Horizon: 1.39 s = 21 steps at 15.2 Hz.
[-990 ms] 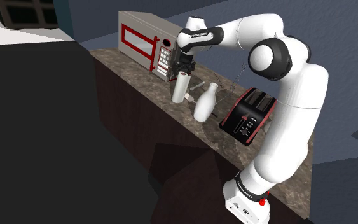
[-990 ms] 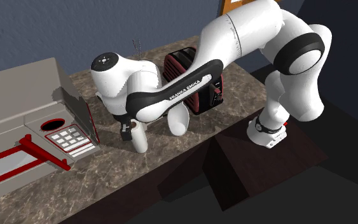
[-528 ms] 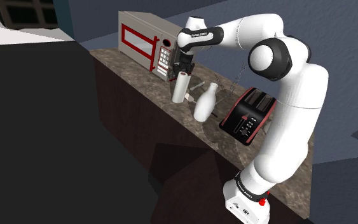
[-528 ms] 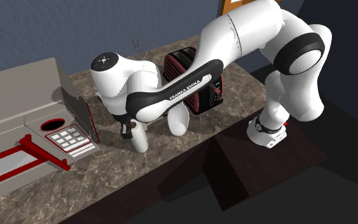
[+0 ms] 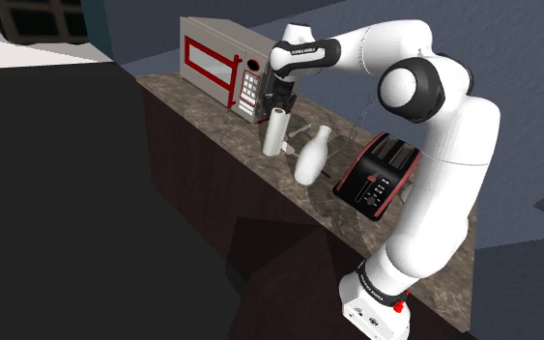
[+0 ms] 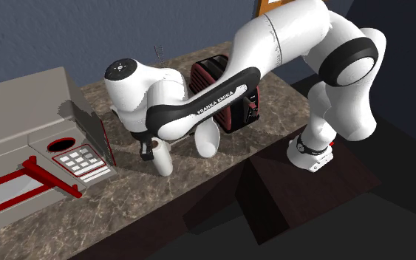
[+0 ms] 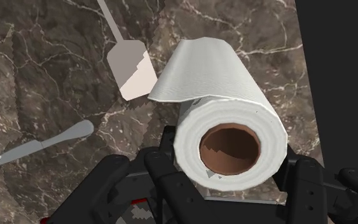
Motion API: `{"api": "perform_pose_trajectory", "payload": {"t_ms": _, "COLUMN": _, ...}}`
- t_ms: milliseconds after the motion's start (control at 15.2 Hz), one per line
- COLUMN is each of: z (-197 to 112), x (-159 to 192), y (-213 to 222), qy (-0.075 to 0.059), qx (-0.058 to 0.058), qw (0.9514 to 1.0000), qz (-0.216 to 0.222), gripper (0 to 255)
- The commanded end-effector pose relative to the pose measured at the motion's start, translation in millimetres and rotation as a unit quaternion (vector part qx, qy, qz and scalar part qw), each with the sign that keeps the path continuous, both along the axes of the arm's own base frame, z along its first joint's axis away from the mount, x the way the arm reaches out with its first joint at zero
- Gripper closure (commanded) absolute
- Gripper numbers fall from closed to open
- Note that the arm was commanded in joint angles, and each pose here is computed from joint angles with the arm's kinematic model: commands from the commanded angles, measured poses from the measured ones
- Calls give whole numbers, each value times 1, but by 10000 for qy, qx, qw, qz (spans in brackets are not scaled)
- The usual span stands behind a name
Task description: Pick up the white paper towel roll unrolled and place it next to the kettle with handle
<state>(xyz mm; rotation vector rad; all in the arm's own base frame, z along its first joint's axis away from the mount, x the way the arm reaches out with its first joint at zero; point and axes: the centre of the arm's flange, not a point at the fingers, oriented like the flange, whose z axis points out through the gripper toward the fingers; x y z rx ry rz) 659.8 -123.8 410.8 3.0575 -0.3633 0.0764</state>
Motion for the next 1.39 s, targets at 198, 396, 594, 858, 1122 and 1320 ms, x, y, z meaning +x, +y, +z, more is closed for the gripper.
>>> {"api": "perform_pose_trajectory", "payload": {"t_ms": 198, "z": 25, "x": 0, "y": -1, "qy": 2, "qx": -1, "qw": 10000, "qz": -2, "gripper": 255}}
{"api": "perform_pose_trajectory", "payload": {"t_ms": 396, "z": 41, "x": 0, "y": -1, "qy": 2, "qx": -1, "qw": 10000, "qz": -2, "gripper": 255}}
{"api": "perform_pose_trajectory", "payload": {"t_ms": 594, "z": 57, "x": 0, "y": -1, "qy": 2, "qx": -1, "qw": 10000, "qz": -2, "gripper": 255}}
{"api": "perform_pose_trajectory", "payload": {"t_ms": 858, "z": 78, "x": 0, "y": -1, "qy": 2, "qx": -1, "qw": 10000, "qz": -2, "gripper": 255}}
{"api": "perform_pose_trajectory", "payload": {"t_ms": 1122, "z": 99, "x": 0, "y": -1, "qy": 2, "qx": -1, "qw": 10000, "qz": -2, "gripper": 255}}
{"api": "perform_pose_trajectory", "payload": {"t_ms": 1320, "z": 115, "x": 0, "y": -1, "qy": 2, "qx": -1, "qw": 10000, "qz": -2, "gripper": 255}}
